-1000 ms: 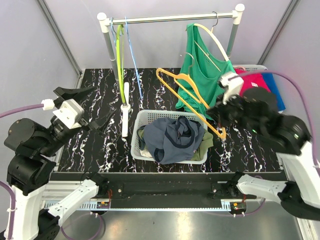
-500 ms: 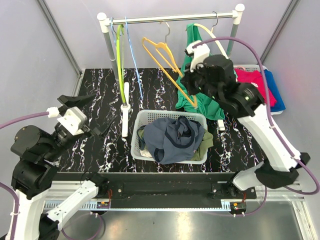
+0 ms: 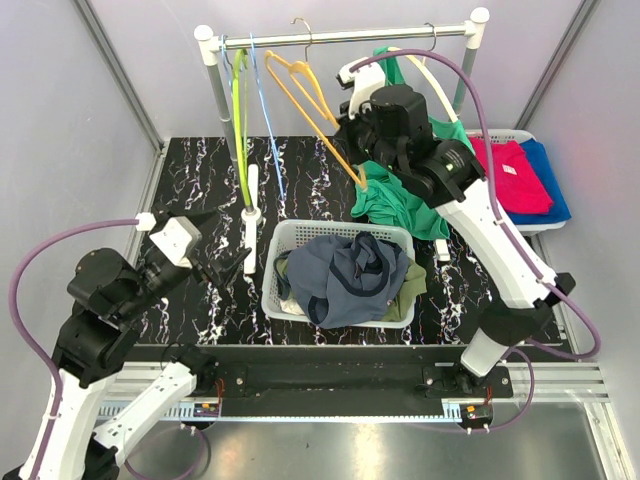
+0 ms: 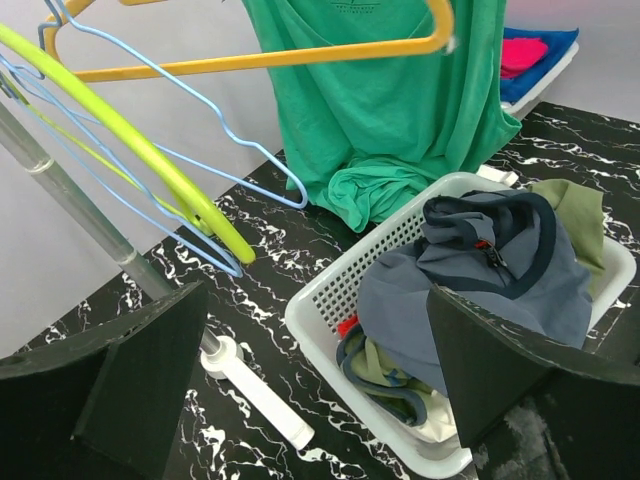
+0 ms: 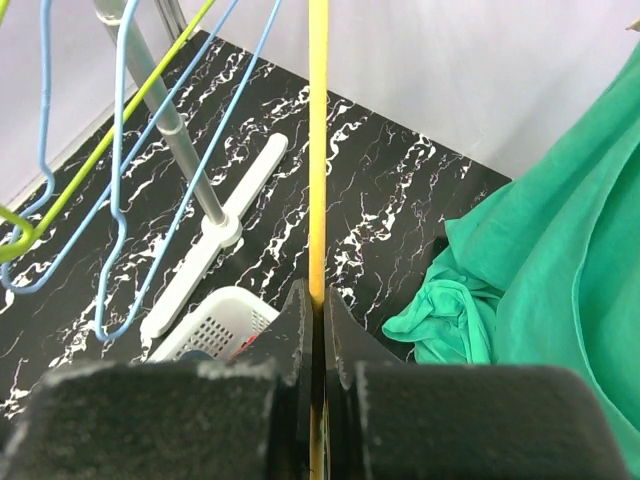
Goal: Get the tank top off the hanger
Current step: Place the hanger at the clothesline.
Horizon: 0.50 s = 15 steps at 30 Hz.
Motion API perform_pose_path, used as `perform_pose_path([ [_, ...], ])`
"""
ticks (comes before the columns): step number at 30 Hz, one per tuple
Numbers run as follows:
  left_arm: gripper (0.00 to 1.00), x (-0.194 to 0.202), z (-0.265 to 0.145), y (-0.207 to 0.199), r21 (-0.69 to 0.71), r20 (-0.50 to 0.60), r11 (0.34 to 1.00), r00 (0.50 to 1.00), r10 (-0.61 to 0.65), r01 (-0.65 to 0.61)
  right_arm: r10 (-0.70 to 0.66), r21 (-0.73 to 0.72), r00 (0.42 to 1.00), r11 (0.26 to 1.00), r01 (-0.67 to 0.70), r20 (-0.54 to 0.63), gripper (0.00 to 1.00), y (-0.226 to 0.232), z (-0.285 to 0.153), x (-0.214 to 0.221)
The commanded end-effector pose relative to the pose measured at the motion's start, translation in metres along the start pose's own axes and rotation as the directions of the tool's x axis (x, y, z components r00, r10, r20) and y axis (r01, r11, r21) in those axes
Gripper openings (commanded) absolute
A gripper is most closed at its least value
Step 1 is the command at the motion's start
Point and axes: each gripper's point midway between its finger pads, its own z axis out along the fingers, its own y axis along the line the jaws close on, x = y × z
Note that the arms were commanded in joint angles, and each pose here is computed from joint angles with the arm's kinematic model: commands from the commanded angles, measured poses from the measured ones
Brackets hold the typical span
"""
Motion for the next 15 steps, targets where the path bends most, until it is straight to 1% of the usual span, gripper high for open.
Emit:
perform_pose_path([
  [1, 0.99, -0.016, -0.006, -0.005, 0.016, 0.074, 1.000, 0.997, 0.004, -0.005, -0.001, 0.012, 0.996, 1.000, 0.000, 0.092, 0.00, -0.002, 0.004, -0.030],
  [9, 0.99, -0.015, -0.012, -0.012, 0.040, 0.086, 0.999, 0.996, -0.016, 0.013, -0.009, 0.053, 1.000, 0.999, 0.008, 0.010, 0.00, -0.004, 0.028, -0.005],
  [15, 0.99, -0.008, -0.011, -0.014, 0.044, 0.073, 0.999, 0.997, -0.035, 0.032, 0.003, 0.053, 1.000, 0.999, -0.002, -0.006, 0.00, -0.003, 0.030, -0.001],
])
